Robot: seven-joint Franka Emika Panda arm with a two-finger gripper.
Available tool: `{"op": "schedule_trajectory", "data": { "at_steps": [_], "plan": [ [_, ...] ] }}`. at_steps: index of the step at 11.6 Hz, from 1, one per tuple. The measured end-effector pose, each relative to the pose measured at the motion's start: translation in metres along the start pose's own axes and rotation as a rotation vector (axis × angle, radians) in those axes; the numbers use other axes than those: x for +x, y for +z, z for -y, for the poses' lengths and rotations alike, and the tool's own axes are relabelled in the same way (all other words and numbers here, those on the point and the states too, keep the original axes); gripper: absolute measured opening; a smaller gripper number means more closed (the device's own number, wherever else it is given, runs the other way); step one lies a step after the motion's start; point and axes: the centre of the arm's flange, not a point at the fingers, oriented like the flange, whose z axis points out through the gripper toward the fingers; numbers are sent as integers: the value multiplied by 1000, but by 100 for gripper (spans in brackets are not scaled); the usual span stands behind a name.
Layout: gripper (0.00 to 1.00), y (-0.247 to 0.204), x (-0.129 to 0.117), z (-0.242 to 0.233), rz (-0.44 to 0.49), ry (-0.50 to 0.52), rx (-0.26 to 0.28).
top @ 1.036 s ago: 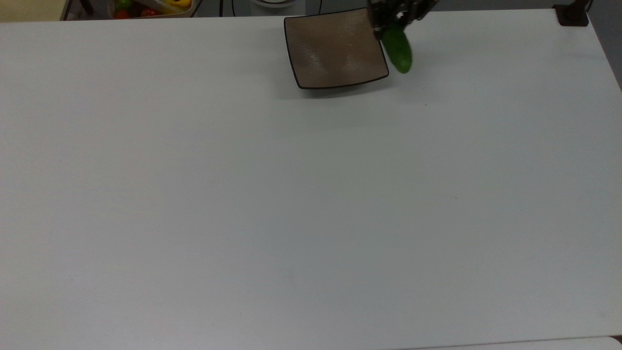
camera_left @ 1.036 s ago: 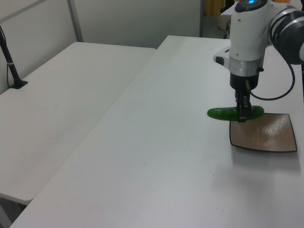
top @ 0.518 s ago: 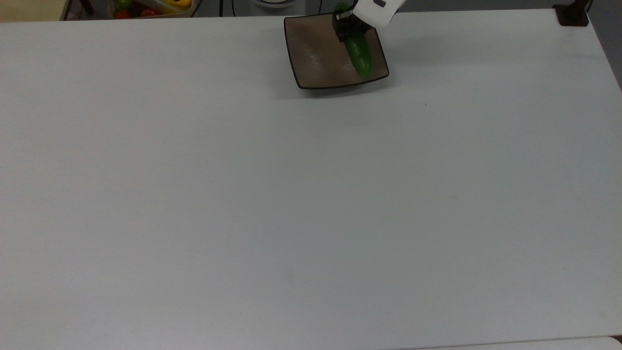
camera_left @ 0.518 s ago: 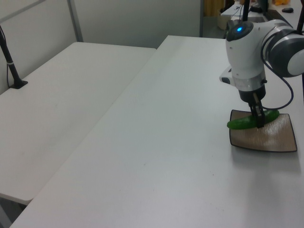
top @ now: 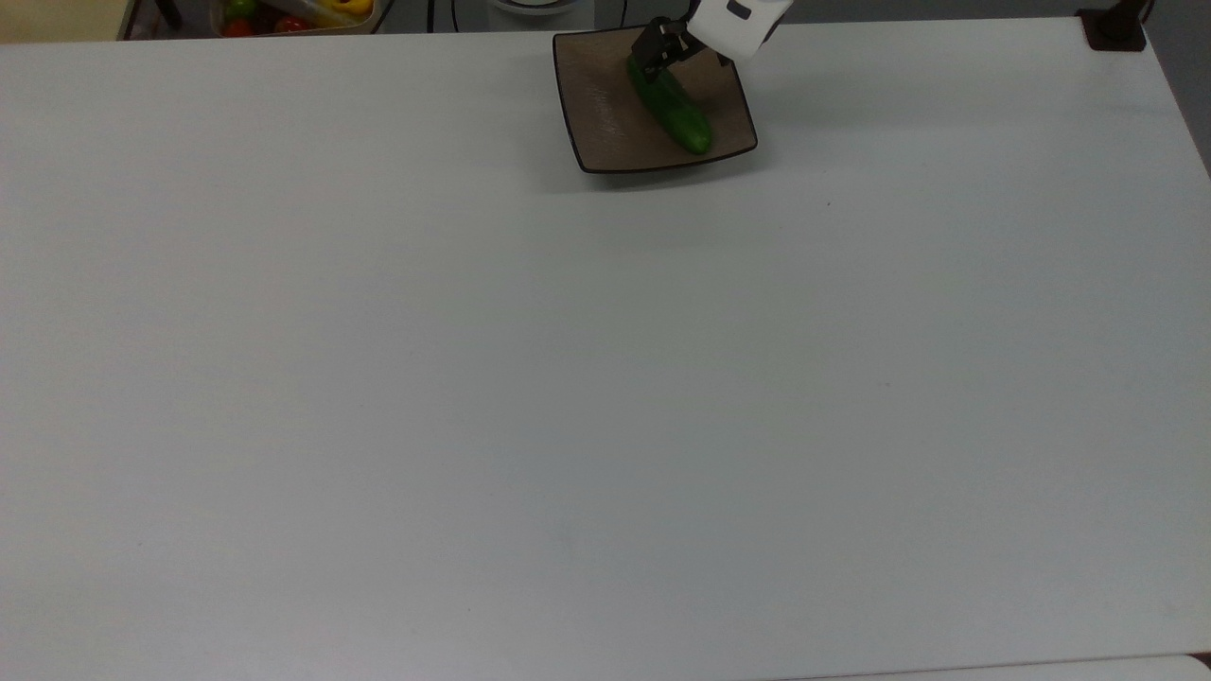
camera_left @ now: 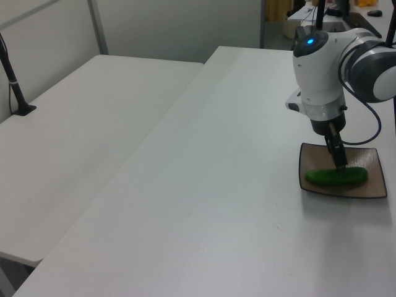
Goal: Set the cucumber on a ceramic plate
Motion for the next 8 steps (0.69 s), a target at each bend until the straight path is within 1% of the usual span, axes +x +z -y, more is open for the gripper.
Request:
{"op": "schedule_trajectory", "data": {
  "at_steps": [2, 4, 5, 7, 8],
  "plan": [
    [100, -15, 3, -4, -30, 12, 5],
    [100, -46, 8, -28, -95, 118, 24],
    [100, -63, 8, -48, -132, 169, 37],
    [100, -97, 5, -104, -213, 275, 66],
    [100, -113, 2, -133, -251, 331, 90]
  ]
}}
